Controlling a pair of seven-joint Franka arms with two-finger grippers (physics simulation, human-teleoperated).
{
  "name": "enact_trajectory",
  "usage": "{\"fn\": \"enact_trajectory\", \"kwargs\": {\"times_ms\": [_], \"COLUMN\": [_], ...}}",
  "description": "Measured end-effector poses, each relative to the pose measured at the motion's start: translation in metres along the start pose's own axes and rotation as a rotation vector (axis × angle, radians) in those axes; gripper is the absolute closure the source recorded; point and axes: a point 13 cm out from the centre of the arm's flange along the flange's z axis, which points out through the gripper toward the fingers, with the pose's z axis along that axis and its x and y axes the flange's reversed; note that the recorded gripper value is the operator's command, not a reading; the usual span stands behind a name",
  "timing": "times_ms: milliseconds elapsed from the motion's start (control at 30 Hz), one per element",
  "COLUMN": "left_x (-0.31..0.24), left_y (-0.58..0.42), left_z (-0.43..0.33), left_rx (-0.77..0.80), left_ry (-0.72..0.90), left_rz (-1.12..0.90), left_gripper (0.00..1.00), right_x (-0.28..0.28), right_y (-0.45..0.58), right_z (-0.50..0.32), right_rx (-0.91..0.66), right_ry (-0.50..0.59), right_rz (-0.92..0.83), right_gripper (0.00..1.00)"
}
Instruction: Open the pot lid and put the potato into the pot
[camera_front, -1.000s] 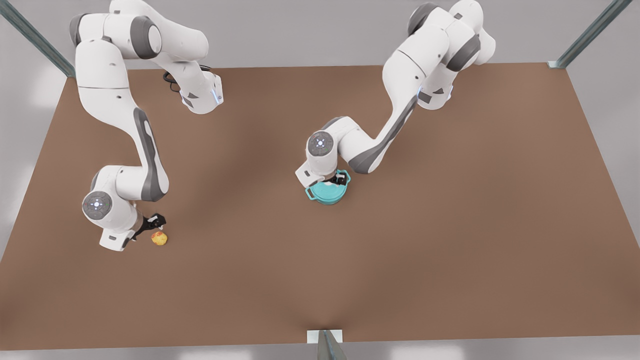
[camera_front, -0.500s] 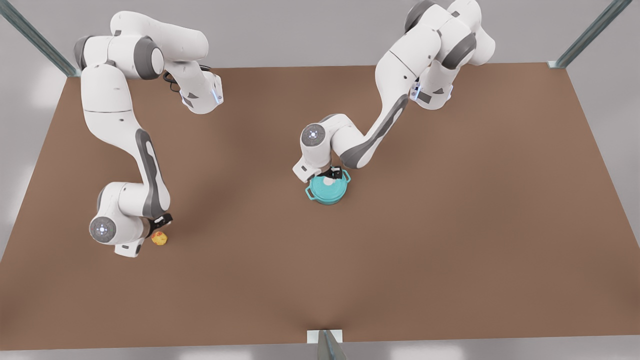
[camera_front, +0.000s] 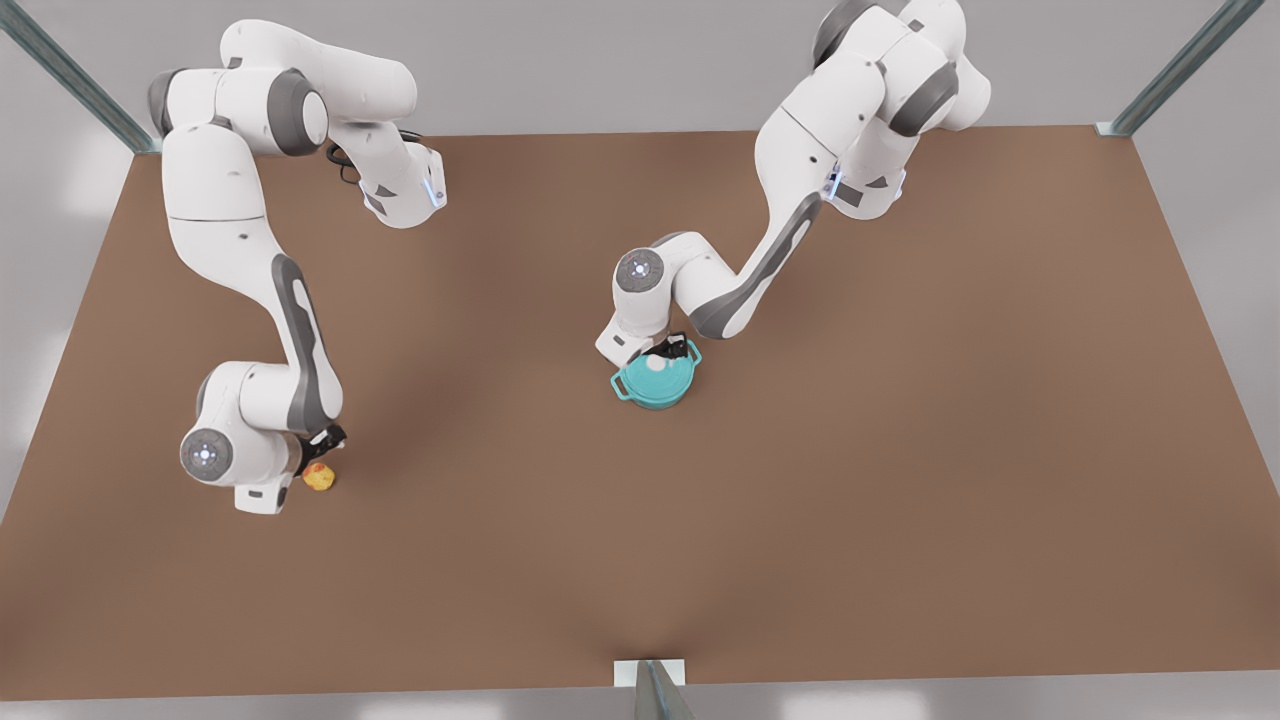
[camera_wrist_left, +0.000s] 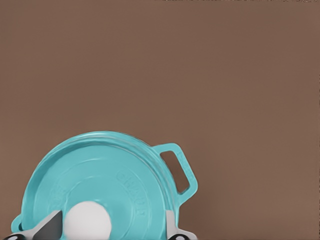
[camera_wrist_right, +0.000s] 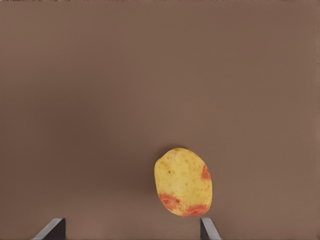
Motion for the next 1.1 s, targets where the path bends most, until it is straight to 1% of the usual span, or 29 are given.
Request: {"fn": "enact_trajectory", "kwargs": {"times_ms": [33, 67, 200, 233, 333, 400, 433, 500, 600, 633, 700, 733, 767, 933, 967, 1000, 1033, 1067, 1100], "left_x": [0.0, -0.001, -0.002, -0.002, -0.004, -0.019, -0.036, -0.094, -0.192, -0.211, -0.229, -0.232, -0.236, -0.245, -0.264, -0.293, -0.306, -0.305, -0.268], "left_y": [-0.001, -0.001, -0.002, -0.002, -0.002, -0.002, 0.0, 0.03, 0.121, 0.145, 0.164, 0.167, 0.17, 0.178, 0.194, 0.227, 0.258, 0.29, 0.325], "left_z": [0.0, -0.001, -0.003, -0.004, -0.006, -0.017, -0.027, -0.042, -0.005, 0.014, 0.036, 0.039, 0.038, 0.022, -0.01, -0.063, -0.124, -0.175, -0.208], "left_rx": [0.002, 0.004, 0.009, 0.009, 0.01, 0.025, 0.04, 0.065, 0.064, 0.057, 0.052, 0.052, 0.053, 0.057, 0.076, 0.111, 0.125, 0.12, 0.079], "left_ry": [-0.002, -0.003, -0.008, -0.009, -0.013, -0.032, -0.051, -0.082, -0.071, -0.062, -0.057, -0.059, -0.063, -0.075, -0.09, -0.112, -0.134, -0.142, -0.113], "left_rz": [-0.005, -0.009, -0.027, -0.03, -0.042, -0.063, -0.087, -0.174, -0.334, -0.363, -0.37, -0.362, -0.352, -0.274, -0.282, -0.316, -0.332, -0.339, -0.332], "left_gripper": [0.21, 0.29, 0.53, 0.57, 0.57, 0.57, 0.57, 0.57, 0.57, 0.57, 0.57, 0.46, 0.0, 0.0, 0.0, 0.0, 0.0, 0.0, 0.0], "right_x": [0.001, 0.002, 0.005, 0.004, -0.001, -0.004, -0.005, -0.007, -0.01, -0.01, -0.009, -0.01, -0.01, -0.013, -0.014, -0.014, -0.014, -0.015, -0.015], "right_y": [-0.002, -0.003, -0.012, -0.014, -0.018, -0.019, -0.02, -0.021, -0.022, -0.022, -0.025, -0.026, -0.027, -0.029, -0.03, -0.03, -0.03, -0.03, -0.031], "right_z": [-0.002, -0.003, -0.003, -0.002, 0.0, 0.004, 0.006, 0.011, 0.017, 0.019, 0.02, 0.02, 0.02, 0.03, 0.032, 0.034, 0.035, 0.037, 0.038], "right_rx": [0.009, 0.017, 0.047, 0.054, 0.072, 0.075, 0.076, 0.08, 0.083, 0.084, 0.088, 0.09, 0.091, 0.095, 0.097, 0.097, 0.098, 0.099, 0.099], "right_ry": [-0.012, -0.022, -0.062, -0.07, -0.095, -0.109, -0.115, -0.123, -0.129, -0.13, -0.134, -0.136, -0.138, -0.139, -0.14, -0.141, -0.141, -0.141, -0.141], "right_rz": [-0.002, -0.005, -0.01, -0.012, -0.02, -0.022, -0.024, -0.028, -0.035, -0.038, -0.038, -0.04, -0.042, -0.053, -0.055, -0.057, -0.059, -0.06, -0.062], "right_gripper": [0.0, 0.0, 0.0, 0.0, 0.0, 0.0, 0.0, 0.0, 0.0, 0.0, 0.0, 0.0, 0.0, 0.0, 0.0, 0.0, 0.0, 0.0, 0.0]}}
